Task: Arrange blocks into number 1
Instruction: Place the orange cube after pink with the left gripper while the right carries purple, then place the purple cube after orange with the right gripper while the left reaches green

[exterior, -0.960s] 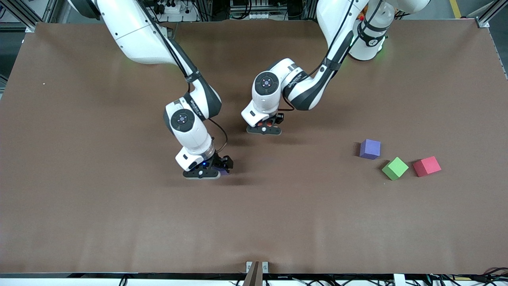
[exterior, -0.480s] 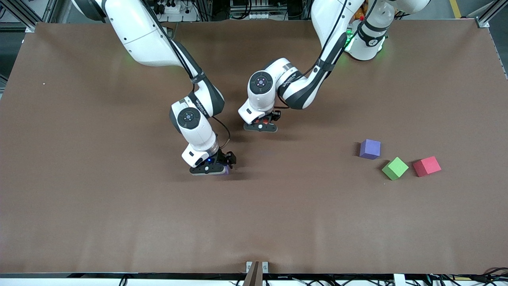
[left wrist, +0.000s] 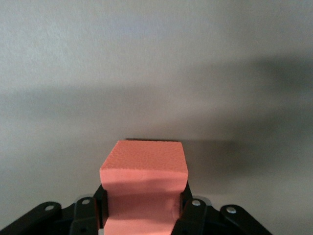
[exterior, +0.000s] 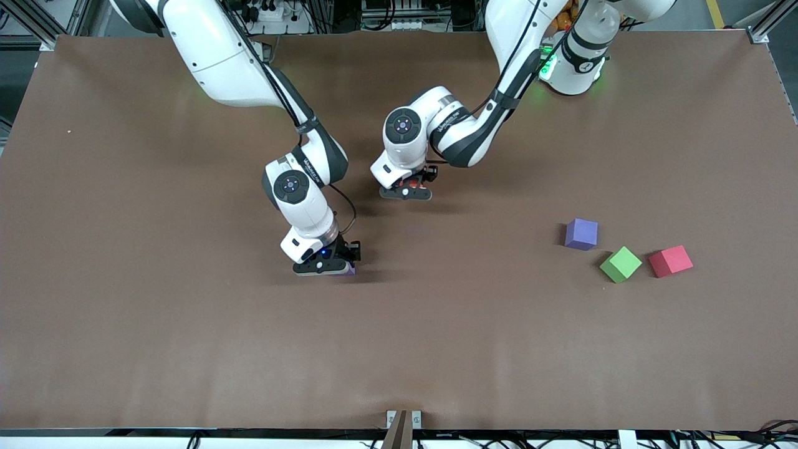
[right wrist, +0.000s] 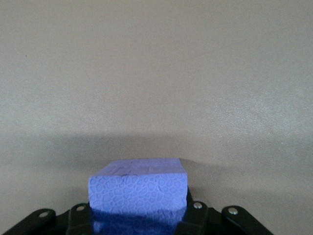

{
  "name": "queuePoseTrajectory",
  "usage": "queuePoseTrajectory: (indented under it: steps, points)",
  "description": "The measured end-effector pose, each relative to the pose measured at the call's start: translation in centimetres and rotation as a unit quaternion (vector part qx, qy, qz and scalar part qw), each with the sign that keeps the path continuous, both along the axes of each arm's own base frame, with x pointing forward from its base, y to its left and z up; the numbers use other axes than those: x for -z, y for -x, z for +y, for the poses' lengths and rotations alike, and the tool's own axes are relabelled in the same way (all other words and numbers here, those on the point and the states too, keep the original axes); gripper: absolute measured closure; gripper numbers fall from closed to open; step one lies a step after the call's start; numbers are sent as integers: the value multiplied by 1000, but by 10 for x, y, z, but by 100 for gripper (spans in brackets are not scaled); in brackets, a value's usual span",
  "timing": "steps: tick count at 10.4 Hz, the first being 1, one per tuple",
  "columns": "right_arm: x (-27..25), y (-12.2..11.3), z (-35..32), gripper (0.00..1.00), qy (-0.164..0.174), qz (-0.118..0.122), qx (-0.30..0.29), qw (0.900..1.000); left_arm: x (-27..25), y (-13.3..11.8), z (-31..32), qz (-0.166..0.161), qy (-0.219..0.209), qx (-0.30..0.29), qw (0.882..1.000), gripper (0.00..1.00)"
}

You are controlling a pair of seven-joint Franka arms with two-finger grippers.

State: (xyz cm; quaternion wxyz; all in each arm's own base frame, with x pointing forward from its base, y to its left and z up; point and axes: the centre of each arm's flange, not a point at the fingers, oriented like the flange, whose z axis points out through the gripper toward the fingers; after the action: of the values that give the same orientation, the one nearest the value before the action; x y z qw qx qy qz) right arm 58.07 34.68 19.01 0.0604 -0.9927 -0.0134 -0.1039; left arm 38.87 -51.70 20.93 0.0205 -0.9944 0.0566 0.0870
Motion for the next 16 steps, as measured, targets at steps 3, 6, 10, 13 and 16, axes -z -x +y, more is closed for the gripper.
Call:
queuePoseTrajectory:
  steps: [3, 6, 10, 13, 16]
  points:
    - [-14, -1, 3, 44, -4, 1, 8, 1000, 3, 4, 1, 5, -5, 2, 1000, 44]
    - [-75, 8, 5, 44, 3, 33, 30, 999, 5, 1, 4, 6, -7, -2, 1000, 34]
    - [-79, 35, 1, 44, 6, 52, 54, 997, -26, -23, 5, -17, 8, -66, 998, 0]
    - [-78, 51, 24, 44, 2, 55, 66, 996, -85, -63, 39, -36, 9, -114, 993, 0]
    - [-78, 69, 49, 44, 1, 57, 57, 997, -103, -137, 129, -48, 3, -140, 989, 0]
